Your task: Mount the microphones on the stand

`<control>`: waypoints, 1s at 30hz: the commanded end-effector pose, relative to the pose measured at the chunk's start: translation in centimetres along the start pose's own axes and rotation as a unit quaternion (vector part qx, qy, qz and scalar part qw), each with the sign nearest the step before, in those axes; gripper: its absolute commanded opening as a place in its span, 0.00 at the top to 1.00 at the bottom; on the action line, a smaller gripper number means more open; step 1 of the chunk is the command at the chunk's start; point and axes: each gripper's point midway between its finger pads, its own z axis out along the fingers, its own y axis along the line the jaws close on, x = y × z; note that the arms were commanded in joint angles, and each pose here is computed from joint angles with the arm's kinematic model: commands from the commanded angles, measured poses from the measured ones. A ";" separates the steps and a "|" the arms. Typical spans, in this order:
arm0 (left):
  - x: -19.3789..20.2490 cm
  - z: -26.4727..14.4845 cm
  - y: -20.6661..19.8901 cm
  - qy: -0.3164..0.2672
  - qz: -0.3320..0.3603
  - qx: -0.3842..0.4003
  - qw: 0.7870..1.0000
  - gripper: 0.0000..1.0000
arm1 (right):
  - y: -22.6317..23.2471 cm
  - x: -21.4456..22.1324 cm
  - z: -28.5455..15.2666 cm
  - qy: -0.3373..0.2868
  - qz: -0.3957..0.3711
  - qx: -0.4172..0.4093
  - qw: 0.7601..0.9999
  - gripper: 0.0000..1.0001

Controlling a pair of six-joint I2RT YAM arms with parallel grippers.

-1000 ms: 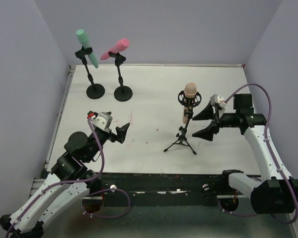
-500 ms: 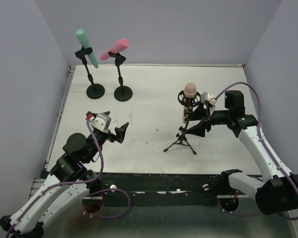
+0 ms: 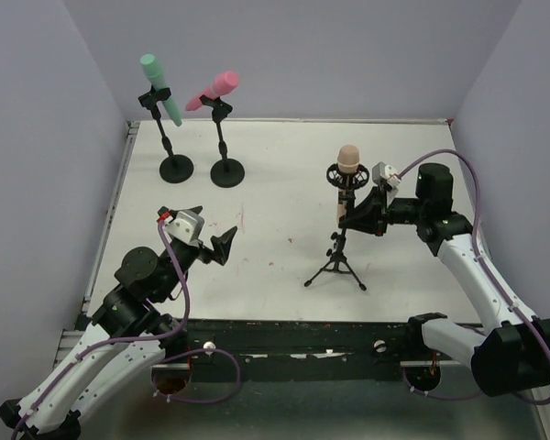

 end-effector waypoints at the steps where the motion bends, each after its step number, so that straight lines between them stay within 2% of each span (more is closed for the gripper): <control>1: -0.3 -0.2 0.4 -0.010 0.002 -0.009 1.000 0.01 | -1.7 -1.6 -0.5 0.009 -0.020 0.029 0.999 0.95; 9: -0.7 -0.6 0.6 -0.019 0.002 -0.012 1.000 0.02 | -11.3 -5.1 -4.6 0.019 -0.095 0.175 0.980 0.97; 16: -0.9 -0.8 0.7 -0.025 0.003 -0.013 1.000 0.02 | -22.2 -7.9 -11.9 -0.028 -0.157 0.333 0.929 0.97; 22: -0.7 -0.8 0.9 -0.021 0.008 -0.017 1.000 0.02 | -27.9 -9.7 -14.9 -0.056 -0.188 0.402 0.895 0.96; 26: -0.6 -0.7 0.9 -0.018 0.010 -0.019 1.000 0.02 | -30.3 -8.4 -15.9 -0.063 -0.173 0.418 0.890 0.95; 30: -0.6 -0.7 0.8 -0.018 0.011 -0.017 1.000 0.02 | -30.8 -6.2 -15.6 -0.053 -0.155 0.411 0.897 0.92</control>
